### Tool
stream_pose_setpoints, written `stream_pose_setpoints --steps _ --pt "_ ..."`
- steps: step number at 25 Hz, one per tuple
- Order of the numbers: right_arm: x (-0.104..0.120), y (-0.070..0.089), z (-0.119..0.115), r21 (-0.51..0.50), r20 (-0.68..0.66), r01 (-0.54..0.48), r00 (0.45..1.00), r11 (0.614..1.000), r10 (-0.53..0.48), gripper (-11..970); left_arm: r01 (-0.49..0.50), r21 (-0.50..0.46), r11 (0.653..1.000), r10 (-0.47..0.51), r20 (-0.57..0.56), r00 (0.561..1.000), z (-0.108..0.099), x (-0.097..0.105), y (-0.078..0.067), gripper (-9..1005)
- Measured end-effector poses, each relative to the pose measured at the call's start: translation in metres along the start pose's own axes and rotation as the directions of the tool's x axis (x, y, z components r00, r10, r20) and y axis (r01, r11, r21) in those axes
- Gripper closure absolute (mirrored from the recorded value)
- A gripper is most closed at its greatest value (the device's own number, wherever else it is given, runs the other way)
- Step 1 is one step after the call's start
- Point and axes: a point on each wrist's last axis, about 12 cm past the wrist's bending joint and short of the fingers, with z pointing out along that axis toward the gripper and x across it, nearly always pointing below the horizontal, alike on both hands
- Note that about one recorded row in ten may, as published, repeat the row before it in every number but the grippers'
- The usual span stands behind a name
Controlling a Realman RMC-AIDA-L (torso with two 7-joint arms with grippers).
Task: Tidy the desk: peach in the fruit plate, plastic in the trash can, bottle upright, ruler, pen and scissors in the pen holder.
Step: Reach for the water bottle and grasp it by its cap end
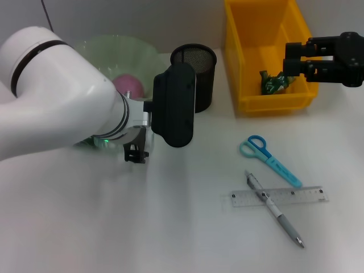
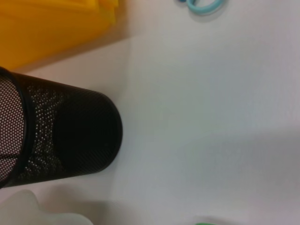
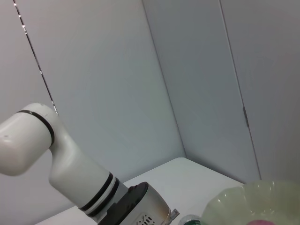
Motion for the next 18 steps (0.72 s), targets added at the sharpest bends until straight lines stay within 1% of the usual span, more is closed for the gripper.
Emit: stream_pose_setpoints --steps 1,5,18 --pt "0.0000 0.0000 0.0000 0.000 0.000 0.000 1.000 1.000 0.000 448 0.003 -0.004 1.000 -0.003 0.004 1.000 0.0006 0.0005 -0.0004 288" --pt "-0.0013 -0.0003 0.0014 -0.002 0.001 0.003 1.000 1.000 -0.003 448 0.018 -0.017 1.000 -0.018 0.023 1.000 0.0029 0.0027 -0.0026 391" --pt "-0.0021 -0.0006 0.0022 -0.003 0.000 0.003 1.000 1.000 -0.003 448 0.037 -0.038 0.999 -0.035 0.042 0.998 0.0049 0.0052 -0.0028 420"
